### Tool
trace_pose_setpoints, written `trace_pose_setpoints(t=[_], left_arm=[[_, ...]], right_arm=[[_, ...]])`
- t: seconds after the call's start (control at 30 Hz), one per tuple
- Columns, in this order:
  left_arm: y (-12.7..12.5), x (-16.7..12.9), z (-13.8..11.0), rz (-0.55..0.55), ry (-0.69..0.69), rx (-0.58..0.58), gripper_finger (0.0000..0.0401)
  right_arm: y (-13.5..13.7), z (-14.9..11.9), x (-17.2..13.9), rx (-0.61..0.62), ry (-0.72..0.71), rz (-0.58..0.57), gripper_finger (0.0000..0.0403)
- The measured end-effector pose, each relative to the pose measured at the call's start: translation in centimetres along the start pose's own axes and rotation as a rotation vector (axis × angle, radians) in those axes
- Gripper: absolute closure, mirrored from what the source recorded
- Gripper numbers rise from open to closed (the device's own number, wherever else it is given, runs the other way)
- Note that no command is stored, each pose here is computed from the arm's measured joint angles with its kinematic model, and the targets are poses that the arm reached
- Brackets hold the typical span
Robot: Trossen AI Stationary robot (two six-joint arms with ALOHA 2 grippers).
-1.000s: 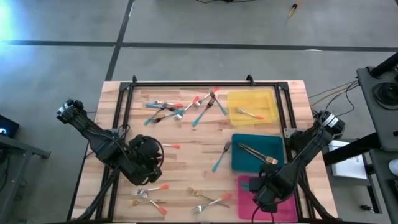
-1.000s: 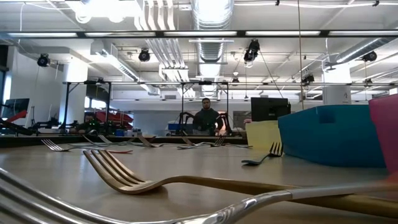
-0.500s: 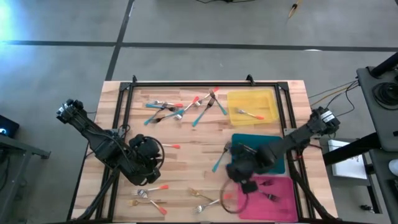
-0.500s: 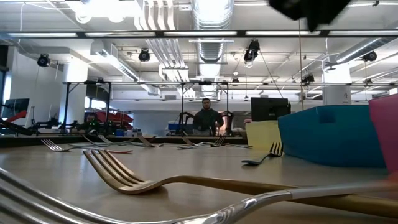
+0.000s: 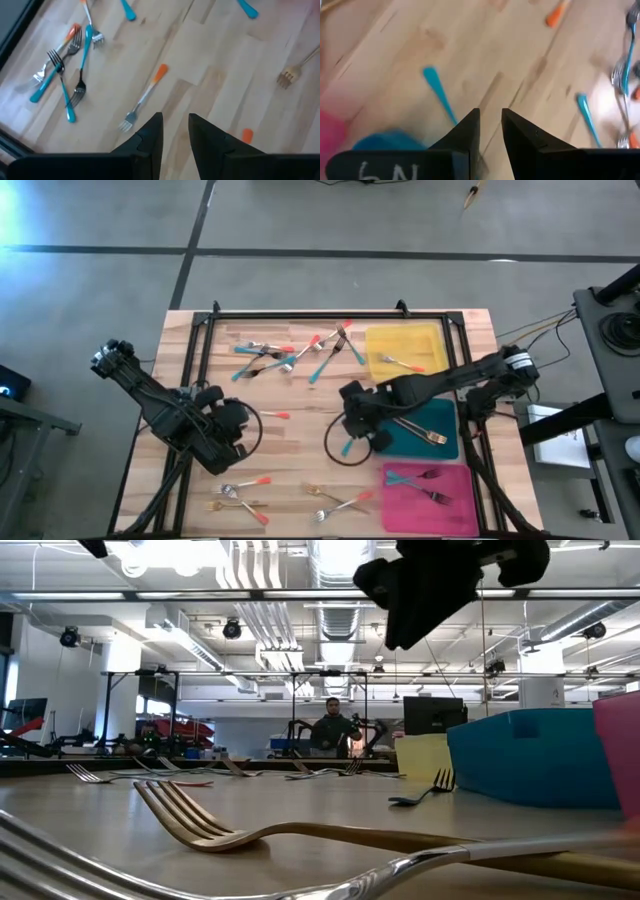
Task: Sort silverware by color (type)
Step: Put the blue fork into the pink bin
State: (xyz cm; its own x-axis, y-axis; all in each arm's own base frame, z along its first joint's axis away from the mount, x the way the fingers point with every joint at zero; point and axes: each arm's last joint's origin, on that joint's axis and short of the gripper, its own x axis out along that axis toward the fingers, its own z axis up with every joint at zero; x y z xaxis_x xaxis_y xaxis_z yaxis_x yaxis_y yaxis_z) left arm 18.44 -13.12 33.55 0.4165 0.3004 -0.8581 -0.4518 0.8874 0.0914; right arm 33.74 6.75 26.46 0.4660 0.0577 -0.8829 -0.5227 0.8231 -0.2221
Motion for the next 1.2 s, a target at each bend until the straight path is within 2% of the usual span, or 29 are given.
trace_pose_setpoints(t=[0.17,0.3,0.5,0.8,0.93,1.07,1.2], left_arm=[[0.5,-0.3,0.1,0.012,-0.021,-0.006,0.0325],[1.0,-0.5,0.2,0.020,-0.043,-0.066,0.0325],[1.6,-1.0,0.2,-0.002,-0.054,-0.144,0.0325],[2.1,-1.4,0.2,-0.019,-0.062,-0.166,0.0325],[2.1,-1.4,0.2,-0.019,-0.062,-0.163,0.0325],[2.1,-1.4,0.2,-0.016,-0.060,-0.158,0.0325],[2.1,-1.4,0.2,-0.017,-0.059,-0.152,0.0325]], right_arm=[[0.4,-0.3,2.8,-0.094,0.081,0.067,0.0330],[0.7,-1.0,5.2,-0.118,0.183,0.122,0.0330],[0.9,-1.6,7.5,-0.181,0.230,0.201,0.0330],[1.1,-1.9,9.3,-0.158,0.269,0.220,0.0330],[1.1,-1.2,10.0,-0.095,0.277,0.211,0.0330],[1.2,-0.3,11.0,-0.098,0.283,0.217,0.0330],[1.2,-0.1,12.1,-0.068,0.348,0.242,0.0330]])
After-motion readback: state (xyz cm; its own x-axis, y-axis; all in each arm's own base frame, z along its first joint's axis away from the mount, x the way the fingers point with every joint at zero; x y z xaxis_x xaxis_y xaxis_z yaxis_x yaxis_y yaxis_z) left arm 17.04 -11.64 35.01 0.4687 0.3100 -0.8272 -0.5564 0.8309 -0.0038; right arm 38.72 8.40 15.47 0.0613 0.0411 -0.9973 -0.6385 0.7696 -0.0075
